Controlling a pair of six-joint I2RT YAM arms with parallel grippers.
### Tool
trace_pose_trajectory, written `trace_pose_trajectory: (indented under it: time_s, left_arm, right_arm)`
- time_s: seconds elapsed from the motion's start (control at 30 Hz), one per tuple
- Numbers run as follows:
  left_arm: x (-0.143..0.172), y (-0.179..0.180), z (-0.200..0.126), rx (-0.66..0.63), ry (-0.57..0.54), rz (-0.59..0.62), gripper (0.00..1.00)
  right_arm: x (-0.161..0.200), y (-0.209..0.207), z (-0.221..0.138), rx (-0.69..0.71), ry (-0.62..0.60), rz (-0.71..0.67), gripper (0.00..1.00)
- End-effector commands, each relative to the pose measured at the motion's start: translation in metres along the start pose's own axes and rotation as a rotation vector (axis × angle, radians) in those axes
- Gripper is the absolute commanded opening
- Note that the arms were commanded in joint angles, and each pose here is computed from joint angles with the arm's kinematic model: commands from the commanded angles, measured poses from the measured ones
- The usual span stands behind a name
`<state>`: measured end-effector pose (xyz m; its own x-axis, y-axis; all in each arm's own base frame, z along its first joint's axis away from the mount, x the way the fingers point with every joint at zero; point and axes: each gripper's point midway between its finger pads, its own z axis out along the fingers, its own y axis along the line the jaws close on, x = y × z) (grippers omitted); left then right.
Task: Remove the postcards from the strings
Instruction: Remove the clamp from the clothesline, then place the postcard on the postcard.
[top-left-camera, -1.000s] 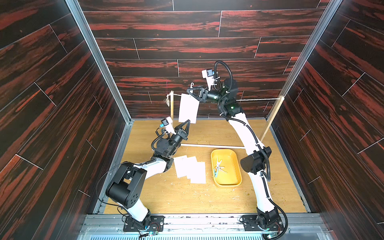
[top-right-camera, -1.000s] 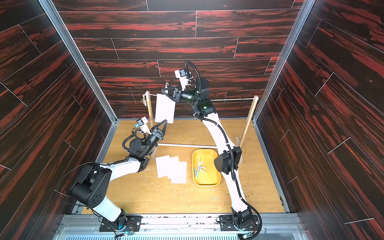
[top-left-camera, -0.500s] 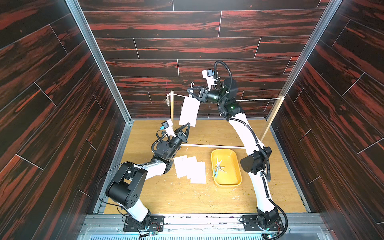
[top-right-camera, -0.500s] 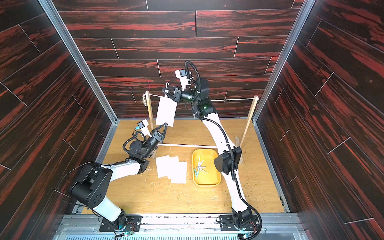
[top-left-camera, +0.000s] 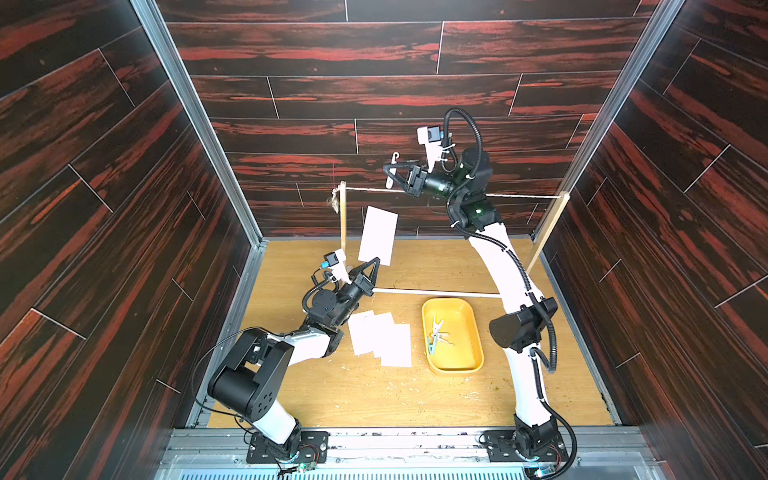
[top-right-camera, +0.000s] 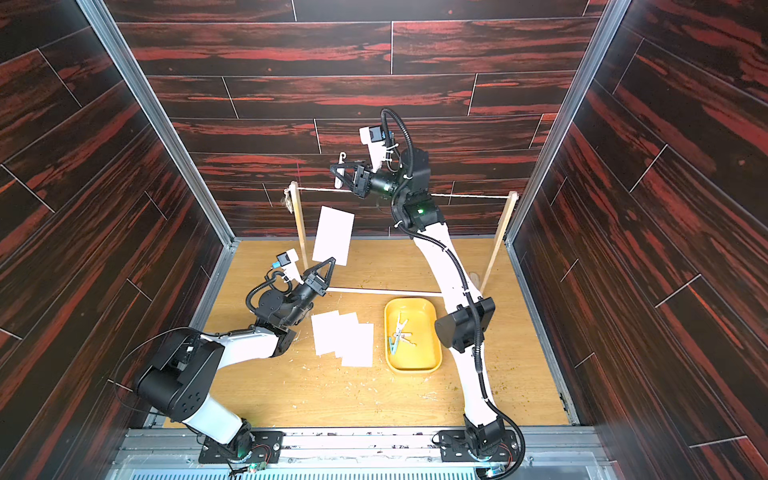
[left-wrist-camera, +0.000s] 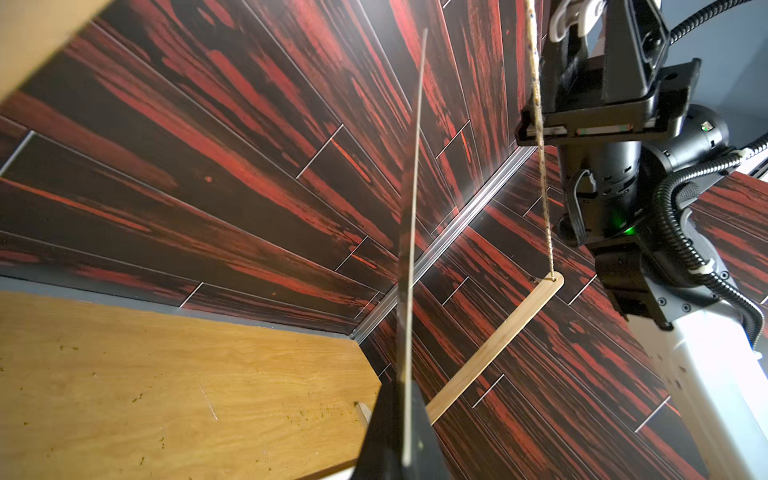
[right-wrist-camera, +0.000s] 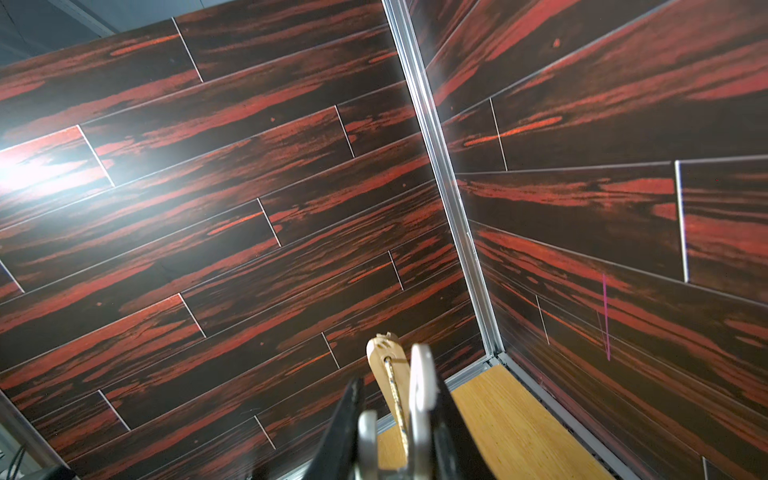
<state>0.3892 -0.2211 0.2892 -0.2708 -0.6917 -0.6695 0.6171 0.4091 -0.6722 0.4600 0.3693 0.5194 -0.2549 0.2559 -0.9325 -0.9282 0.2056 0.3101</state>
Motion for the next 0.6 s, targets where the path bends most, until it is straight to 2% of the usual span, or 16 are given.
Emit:
trace_pose_trajectory:
  time_s: [0.0, 0.13, 0.33, 0.43, 0.57]
  left_arm:
    - [-0.009, -0.016, -0.007, 0.047, -0.021, -0.016, 0.00]
    - [-0.002, -0.015, -0.013, 0.041, 0.007, -0.040, 0.00]
    - [0.017, -0.016, -0.019, 0.040, 0.111, -0.082, 0.00]
    - [0.022, -0.014, -0.026, 0.022, 0.129, -0.116, 0.00]
    - [0.040, -0.007, -0.037, -0.022, 0.213, -0.184, 0.00]
  right_arm:
    - [-0.032, 0.027, -0.016, 0.009, -0.039, -0.067, 0.25]
    - [-0.036, 0.029, -0.023, 0.030, -0.040, -0.085, 0.25]
    - [-0.044, 0.039, -0.039, 0.054, -0.035, -0.104, 0.24]
    - [-0.043, 0.046, -0.048, 0.063, -0.033, -0.118, 0.25]
    - [-0.034, 0.055, -0.062, 0.076, -0.014, -0.125, 0.25]
